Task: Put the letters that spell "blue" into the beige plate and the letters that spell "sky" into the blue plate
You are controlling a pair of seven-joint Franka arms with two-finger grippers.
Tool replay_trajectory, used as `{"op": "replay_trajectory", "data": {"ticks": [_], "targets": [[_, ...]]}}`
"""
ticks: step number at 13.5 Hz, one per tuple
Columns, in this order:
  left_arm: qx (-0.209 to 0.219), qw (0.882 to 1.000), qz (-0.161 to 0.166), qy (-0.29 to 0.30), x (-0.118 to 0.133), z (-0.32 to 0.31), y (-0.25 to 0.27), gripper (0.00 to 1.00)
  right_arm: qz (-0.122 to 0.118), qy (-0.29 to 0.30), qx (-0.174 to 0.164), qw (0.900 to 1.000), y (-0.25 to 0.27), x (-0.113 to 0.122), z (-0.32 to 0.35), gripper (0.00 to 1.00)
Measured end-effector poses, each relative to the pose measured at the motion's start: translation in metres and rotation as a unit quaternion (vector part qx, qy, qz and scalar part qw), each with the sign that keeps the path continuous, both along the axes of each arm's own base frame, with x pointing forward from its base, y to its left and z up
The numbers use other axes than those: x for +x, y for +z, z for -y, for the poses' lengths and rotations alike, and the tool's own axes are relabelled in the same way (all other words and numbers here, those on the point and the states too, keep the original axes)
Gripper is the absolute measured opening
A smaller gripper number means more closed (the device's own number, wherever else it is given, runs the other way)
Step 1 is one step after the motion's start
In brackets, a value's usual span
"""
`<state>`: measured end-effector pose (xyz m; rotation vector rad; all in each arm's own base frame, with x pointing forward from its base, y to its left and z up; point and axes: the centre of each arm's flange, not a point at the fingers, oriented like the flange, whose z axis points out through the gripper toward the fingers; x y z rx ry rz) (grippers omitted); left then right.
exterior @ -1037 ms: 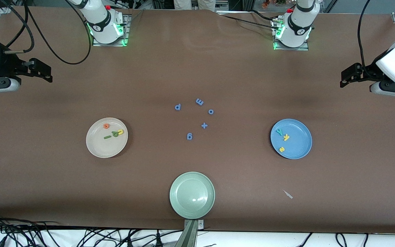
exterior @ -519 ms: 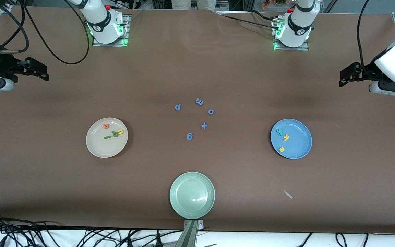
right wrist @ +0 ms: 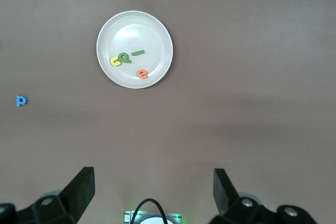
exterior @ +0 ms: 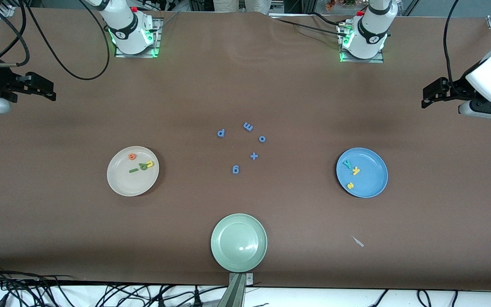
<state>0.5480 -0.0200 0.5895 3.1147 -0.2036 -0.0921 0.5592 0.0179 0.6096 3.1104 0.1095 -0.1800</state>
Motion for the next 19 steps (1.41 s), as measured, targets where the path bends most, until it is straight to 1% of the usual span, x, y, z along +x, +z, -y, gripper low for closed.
{"op": "replay_trajectory", "data": {"ticks": [4,7,8,19], "targets": [[0.0,1.0,0.0,0.0,0.0,0.0,0.0,1.0,0.003,0.0,0.0,1.0,0.001,0.001,-0.001,1.0],[0.0,1.0,0.0,0.0,0.0,0.0,0.0,1.0,0.02,0.009,0.001,1.0,0.0,0.007,-0.011,1.0],[0.0,1.0,0.0,0.0,0.0,0.0,0.0,1.0,0.022,0.012,0.001,1.0,-0.001,0.008,-0.014,1.0],[0.0,1.0,0.0,0.0,0.0,0.001,0.0,1.0,0.024,0.011,0.001,1.0,-0.001,0.009,-0.013,1.0]]}}
